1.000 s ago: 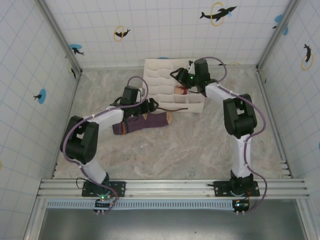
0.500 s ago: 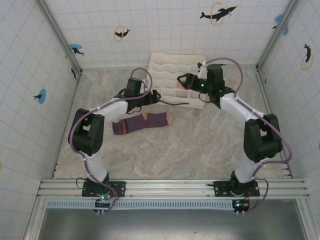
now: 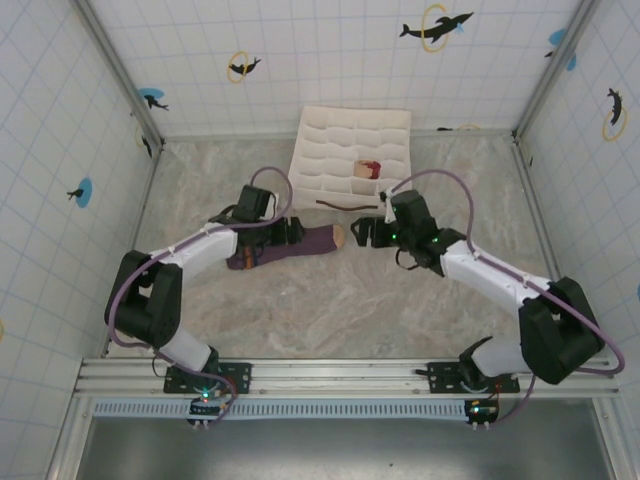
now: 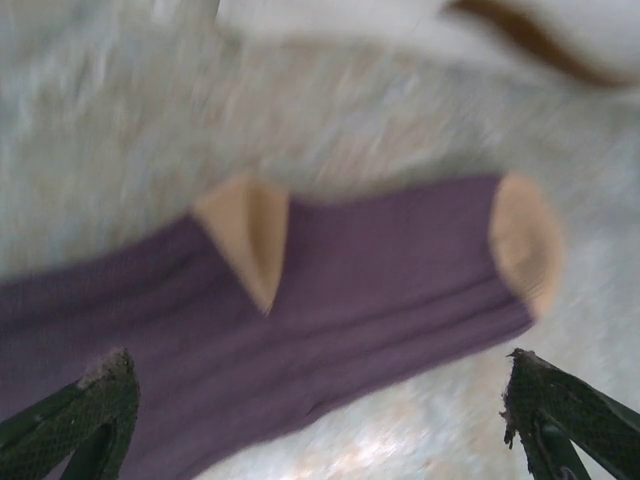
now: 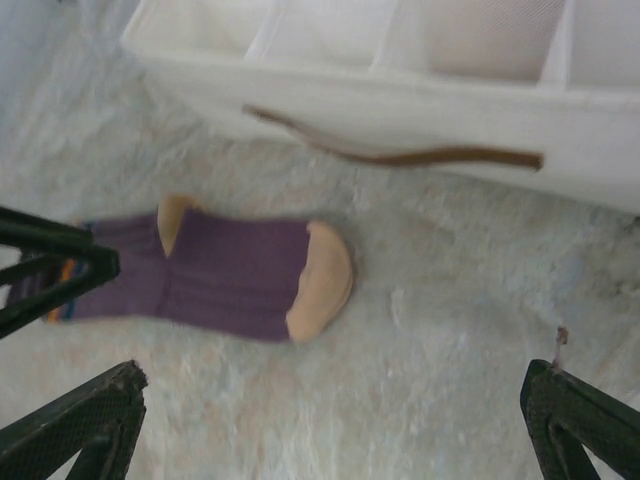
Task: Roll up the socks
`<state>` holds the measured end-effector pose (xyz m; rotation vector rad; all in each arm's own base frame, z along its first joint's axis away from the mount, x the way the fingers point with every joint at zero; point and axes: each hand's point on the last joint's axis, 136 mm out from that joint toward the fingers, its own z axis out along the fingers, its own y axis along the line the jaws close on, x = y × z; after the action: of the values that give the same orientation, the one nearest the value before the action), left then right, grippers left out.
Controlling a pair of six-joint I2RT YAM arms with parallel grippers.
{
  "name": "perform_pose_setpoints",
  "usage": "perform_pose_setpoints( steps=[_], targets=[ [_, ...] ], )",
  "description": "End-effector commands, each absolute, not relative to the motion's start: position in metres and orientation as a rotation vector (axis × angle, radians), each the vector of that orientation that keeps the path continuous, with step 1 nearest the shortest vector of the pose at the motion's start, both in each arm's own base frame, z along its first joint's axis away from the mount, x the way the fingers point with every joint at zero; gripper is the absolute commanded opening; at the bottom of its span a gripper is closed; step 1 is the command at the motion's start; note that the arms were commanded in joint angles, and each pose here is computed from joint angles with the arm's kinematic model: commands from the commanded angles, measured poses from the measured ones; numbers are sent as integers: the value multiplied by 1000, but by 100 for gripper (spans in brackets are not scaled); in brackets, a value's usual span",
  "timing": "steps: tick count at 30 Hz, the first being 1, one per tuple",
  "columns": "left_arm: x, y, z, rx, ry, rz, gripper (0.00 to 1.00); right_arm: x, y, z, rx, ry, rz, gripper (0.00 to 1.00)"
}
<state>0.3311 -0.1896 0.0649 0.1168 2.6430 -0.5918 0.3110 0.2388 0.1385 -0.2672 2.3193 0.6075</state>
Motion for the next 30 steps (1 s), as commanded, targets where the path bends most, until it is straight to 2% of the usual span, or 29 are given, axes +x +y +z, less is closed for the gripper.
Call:
perform_pose_setpoints(
  steps=[1, 8, 12, 21, 27, 30],
  targets=[
    [320, -180, 51, 75, 2668, -567, 96, 299, 221, 124, -298, 2289, 417, 100],
    [304, -188, 34, -29, 2666, -704, 95, 270, 214, 88, -237, 2370, 429, 100],
    [289, -214, 31, -4, 2675, -792, 95, 261, 213, 78, -265, 2377, 385, 100],
    [276, -296, 61, -131, 2578, -963, 95, 261, 199, 87, -261, 2311, 305, 100],
    [258, -368, 81, -22, 2575, -1066, 95, 254, 189, 83, -281, 2310, 279, 100],
    [251, -379, 86, 20, 2600, -1080, 95, 250, 189, 83, -284, 2299, 309, 100]
  ],
)
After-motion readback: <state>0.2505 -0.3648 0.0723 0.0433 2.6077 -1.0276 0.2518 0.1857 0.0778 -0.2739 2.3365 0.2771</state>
